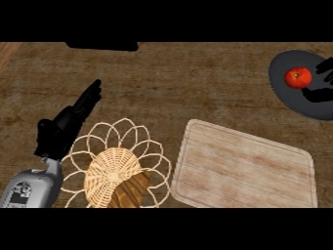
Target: Pick the tomato from the cutting board and place it in the pan
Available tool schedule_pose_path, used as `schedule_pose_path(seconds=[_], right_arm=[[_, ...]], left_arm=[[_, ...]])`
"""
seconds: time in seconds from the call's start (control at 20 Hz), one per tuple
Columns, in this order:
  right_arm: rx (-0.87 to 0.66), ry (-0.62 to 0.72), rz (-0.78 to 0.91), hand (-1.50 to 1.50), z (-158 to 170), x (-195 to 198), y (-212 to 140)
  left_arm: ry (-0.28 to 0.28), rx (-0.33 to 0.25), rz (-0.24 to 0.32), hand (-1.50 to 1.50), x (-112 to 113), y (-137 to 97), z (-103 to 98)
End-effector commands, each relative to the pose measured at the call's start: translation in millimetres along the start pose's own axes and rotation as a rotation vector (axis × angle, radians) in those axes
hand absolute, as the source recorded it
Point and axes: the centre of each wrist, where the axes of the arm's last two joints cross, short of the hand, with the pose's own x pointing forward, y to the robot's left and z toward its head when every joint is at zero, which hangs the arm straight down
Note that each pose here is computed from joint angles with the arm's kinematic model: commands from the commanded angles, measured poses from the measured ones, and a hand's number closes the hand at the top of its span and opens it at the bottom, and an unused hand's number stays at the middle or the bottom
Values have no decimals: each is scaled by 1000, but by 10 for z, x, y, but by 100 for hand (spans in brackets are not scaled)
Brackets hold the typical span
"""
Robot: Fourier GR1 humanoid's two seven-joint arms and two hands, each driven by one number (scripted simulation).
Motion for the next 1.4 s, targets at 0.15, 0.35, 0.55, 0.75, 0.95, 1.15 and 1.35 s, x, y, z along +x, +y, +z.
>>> schedule_pose_path(seconds=[0.15, 0.35, 0.55, 0.75, 0.95, 1.15, 1.35], right_arm=[[105, 71, -68, -150, 1, -45, -8], [70, 39, -270, -150, -42, -117, -163], [-39, 8, -481, -150, -98, 22, -149], [-42, 22, -664, -150, -60, -120, -196], [-4, 10, -753, -150, 36, -530, -469], [49, -45, -803, -150, 221, -849, -513], [-20, -143, -848, -150, 405, -1105, -530]], left_arm=[[-25, -36, -7, 0, 77, -26, -28], [-22, -11, 6, 0, 35, -79, -35], [-18, 5, -1, 0, 23, -103, -64], [-8, -2, 5, 0, 27, -40, -53], [-16, 1, -18, 0, 39, 29, 17], [13, 5, -4, 0, -107, 32, 114], [-6, 9, 8, 0, 38, -23, 64]])
